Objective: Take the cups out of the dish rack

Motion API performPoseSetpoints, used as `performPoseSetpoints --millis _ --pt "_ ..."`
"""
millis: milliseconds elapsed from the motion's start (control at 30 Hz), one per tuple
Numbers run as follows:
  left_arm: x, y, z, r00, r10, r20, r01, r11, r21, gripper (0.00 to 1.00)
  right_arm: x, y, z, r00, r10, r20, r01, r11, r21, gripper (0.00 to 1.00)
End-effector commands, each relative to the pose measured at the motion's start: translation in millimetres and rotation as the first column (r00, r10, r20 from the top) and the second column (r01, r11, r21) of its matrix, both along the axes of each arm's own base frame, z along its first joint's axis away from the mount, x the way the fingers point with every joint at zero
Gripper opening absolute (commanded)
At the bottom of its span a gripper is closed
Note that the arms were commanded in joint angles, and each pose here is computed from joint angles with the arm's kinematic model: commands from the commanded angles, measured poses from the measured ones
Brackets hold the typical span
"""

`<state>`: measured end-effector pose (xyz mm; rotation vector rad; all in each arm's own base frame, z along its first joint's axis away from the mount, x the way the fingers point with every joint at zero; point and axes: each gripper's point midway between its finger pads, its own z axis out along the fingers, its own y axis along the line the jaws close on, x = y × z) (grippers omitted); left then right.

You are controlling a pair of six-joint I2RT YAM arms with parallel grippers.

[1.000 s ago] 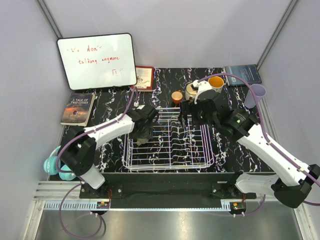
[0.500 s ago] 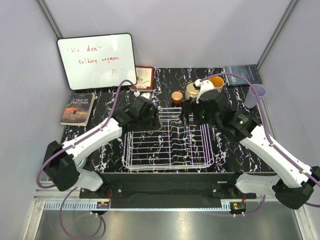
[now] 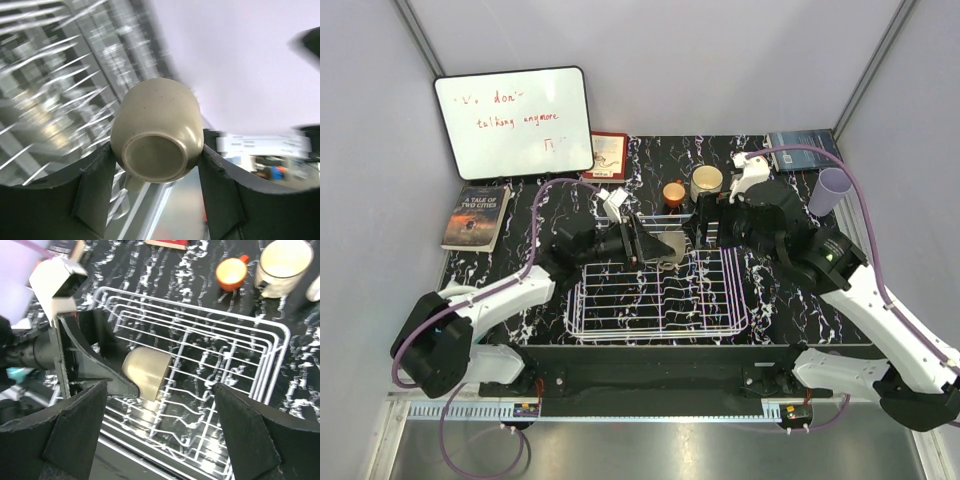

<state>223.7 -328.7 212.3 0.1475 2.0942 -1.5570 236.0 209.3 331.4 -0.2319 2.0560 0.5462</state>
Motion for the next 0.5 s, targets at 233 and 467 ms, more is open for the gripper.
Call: performPoseSetpoints --millis 233,467 --pt "-1.0 -4.1 105.5 0.97 -0.154 0.188 0.234 0.808 -0.541 0.0 -25.8 29.9 40.7 0.992 0.128 0.023 -0.129 0.953 0.274 0.92" --pt "-2.6 -8.9 113.0 0.958 -0.193 0.211 0.28 0.786 -0.551 0.0 -27.8 43.5 42.9 0.986 0.167 0.006 -0.16 0.931 0.327 0.9"
